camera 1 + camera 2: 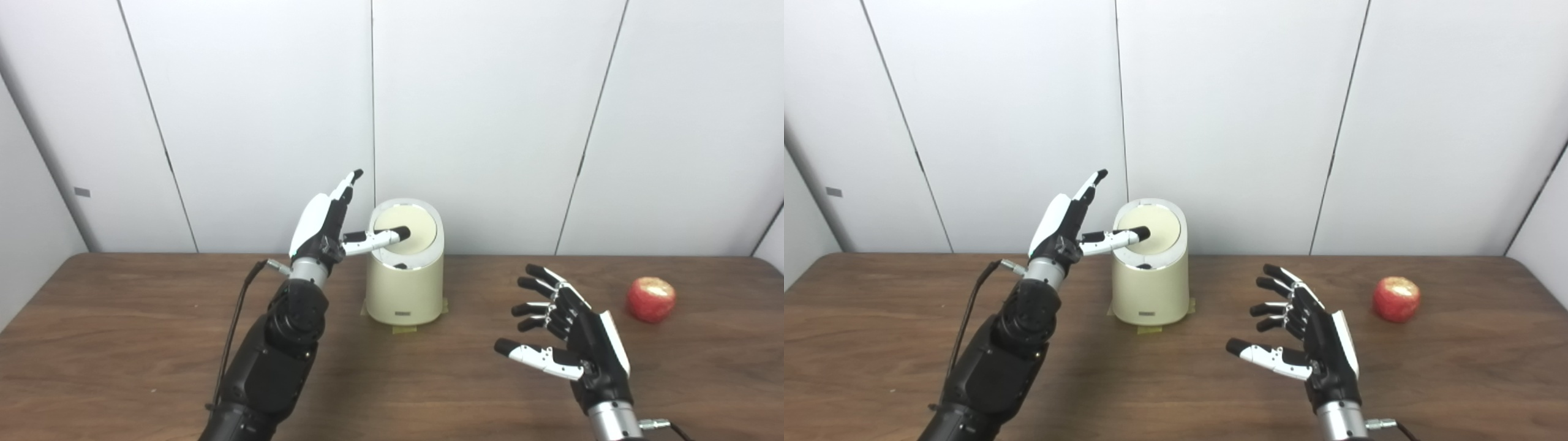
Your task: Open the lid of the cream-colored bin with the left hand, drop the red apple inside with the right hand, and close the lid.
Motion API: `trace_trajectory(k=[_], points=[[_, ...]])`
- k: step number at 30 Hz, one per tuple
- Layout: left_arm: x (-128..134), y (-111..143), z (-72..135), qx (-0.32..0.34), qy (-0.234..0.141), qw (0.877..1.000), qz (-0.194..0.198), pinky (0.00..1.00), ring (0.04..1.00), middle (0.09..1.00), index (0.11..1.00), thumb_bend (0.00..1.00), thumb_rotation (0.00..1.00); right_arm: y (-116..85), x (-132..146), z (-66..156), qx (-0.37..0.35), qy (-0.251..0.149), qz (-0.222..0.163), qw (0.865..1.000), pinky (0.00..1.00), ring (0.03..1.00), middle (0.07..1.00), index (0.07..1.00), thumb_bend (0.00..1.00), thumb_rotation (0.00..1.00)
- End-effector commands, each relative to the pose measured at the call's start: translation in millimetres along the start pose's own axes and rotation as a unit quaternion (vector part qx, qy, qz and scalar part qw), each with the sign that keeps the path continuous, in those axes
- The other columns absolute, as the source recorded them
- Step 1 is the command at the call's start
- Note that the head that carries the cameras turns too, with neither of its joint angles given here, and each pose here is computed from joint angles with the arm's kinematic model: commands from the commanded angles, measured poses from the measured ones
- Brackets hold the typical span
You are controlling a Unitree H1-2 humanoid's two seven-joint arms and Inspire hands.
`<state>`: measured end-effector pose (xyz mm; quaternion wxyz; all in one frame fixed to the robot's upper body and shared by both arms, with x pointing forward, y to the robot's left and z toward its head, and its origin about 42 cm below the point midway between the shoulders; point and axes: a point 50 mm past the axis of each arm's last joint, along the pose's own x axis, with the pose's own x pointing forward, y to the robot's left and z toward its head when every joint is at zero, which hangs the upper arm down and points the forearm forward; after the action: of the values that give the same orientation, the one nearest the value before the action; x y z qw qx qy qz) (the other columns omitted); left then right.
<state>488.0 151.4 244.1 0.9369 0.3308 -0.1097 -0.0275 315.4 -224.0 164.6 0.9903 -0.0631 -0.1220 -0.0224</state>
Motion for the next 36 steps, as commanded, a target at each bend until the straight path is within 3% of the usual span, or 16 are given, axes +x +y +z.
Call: trace_trajectory(k=[1, 9, 16, 20, 22, 30, 33, 36], points=[[20, 17, 33, 0.029, -0.047, 0.998, 0.03, 0.97, 1.0, 1.0, 1.0, 0.95, 0.37, 2, 12, 22, 0.006, -0.052, -0.003, 0.999, 0.48, 0.59, 0.769, 0.795, 0.73, 0.12], [27, 12, 31, 0.077, -0.035, 0.996, 0.025, 0.98, 1.0, 1.0, 1.0, 0.98, 0.29, 4, 10, 23, 0.005, -0.052, -0.001, 0.999, 0.5, 0.598, 0.777, 0.801, 0.71, 0.14], [31, 2, 25, 0.129, -0.028, 0.991, 0.033, 1.0, 1.0, 1.0, 1.0, 0.91, 0.29, 5, 9, 26, 0.013, -0.054, -0.004, 0.998, 0.49, 0.592, 0.775, 0.795, 0.72, 0.14], [32, 2, 23, 0.23, -0.034, 0.972, 0.036, 1.0, 1.0, 1.0, 1.0, 0.95, 0.25, 5, 9, 29, 0.001, -0.054, -0.007, 0.999, 0.47, 0.582, 0.773, 0.796, 0.72, 0.16], [32, 2, 25, 0.289, -0.036, 0.956, 0.035, 1.0, 1.0, 1.0, 1.0, 0.96, 0.22, 5, 9, 29, -0.001, -0.055, -0.006, 0.998, 0.47, 0.582, 0.773, 0.797, 0.71, 0.16], [29, 4, 31, 0.387, -0.031, 0.921, 0.023, 1.0, 1.0, 1.0, 1.0, 0.91, 0.09, 4, 8, 30, 0.008, -0.054, -0.003, 0.998, 0.47, 0.583, 0.776, 0.795, 0.72, 0.15], [26, 5, 32, 0.401, -0.024, 0.916, 0.006, 1.0, 1.0, 1.0, 1.0, 0.93, 0.07, 4, 8, 30, 0.003, -0.056, -0.005, 0.998, 0.47, 0.581, 0.774, 0.796, 0.71, 0.15], [23, 6, 33, 0.395, -0.023, 0.918, 0.004, 1.0, 1.0, 1.0, 1.0, 0.94, 0.07, 3, 8, 29, 0.003, -0.055, -0.004, 0.998, 0.47, 0.58, 0.774, 0.796, 0.71, 0.15]])
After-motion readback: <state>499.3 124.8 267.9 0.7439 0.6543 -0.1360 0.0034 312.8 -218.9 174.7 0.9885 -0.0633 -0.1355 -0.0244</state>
